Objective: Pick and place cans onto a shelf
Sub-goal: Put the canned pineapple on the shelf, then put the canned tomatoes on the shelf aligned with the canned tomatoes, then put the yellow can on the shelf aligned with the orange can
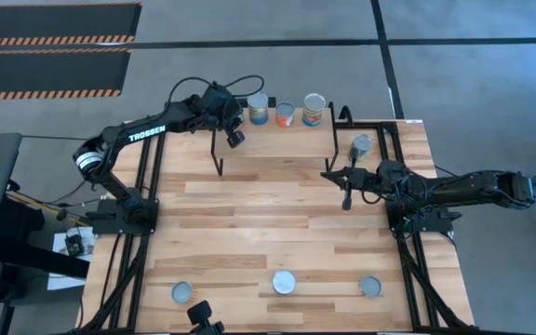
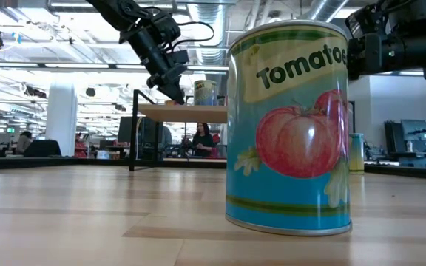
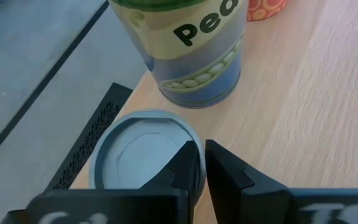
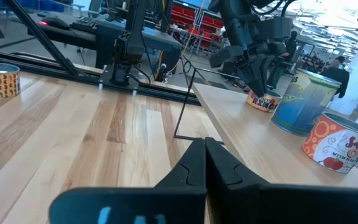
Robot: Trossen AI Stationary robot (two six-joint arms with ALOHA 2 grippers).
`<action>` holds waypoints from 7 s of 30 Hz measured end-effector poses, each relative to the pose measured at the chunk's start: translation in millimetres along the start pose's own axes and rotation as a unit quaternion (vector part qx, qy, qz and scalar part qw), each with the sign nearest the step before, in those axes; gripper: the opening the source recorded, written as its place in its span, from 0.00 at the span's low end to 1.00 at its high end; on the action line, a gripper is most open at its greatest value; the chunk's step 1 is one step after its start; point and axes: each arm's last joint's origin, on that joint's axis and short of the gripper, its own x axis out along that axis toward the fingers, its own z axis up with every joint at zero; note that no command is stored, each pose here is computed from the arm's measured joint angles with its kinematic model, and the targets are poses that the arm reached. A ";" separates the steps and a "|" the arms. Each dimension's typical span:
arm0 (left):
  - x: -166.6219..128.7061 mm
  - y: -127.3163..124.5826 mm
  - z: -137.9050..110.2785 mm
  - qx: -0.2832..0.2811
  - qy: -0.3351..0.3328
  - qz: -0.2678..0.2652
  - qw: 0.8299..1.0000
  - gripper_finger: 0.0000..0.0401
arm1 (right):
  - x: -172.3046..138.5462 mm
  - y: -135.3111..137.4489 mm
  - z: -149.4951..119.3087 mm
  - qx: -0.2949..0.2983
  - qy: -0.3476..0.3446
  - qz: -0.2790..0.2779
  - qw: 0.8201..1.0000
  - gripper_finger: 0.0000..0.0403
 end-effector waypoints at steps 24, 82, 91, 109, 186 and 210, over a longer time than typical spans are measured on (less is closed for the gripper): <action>-70.1 -58.4 -15.8 0.068 -0.153 -0.058 0.984 0.01 | -4.9 -1.7 7.6 0.002 -0.028 -0.006 1.000 0.02; -51.7 -157.2 -155.6 0.072 -0.333 -0.217 0.915 0.00 | 44.5 145.5 94.2 0.121 0.307 0.134 0.934 0.03; -50.4 -157.5 -157.3 0.080 -0.324 -0.215 0.918 0.00 | 77.2 211.8 135.4 0.064 0.360 0.179 0.913 0.17; -49.4 -157.7 -158.7 0.086 -0.316 -0.214 0.920 0.00 | 102.8 299.5 120.1 -0.053 0.416 0.230 0.878 0.37; -50.1 -157.3 -157.4 0.079 -0.322 -0.212 0.919 0.00 | 137.3 -102.1 135.3 -0.002 0.509 -0.036 0.860 0.07; -50.1 -157.3 -157.4 0.079 -0.322 -0.212 0.919 0.00 | 126.6 -72.3 169.9 -0.053 0.483 -0.019 0.874 0.22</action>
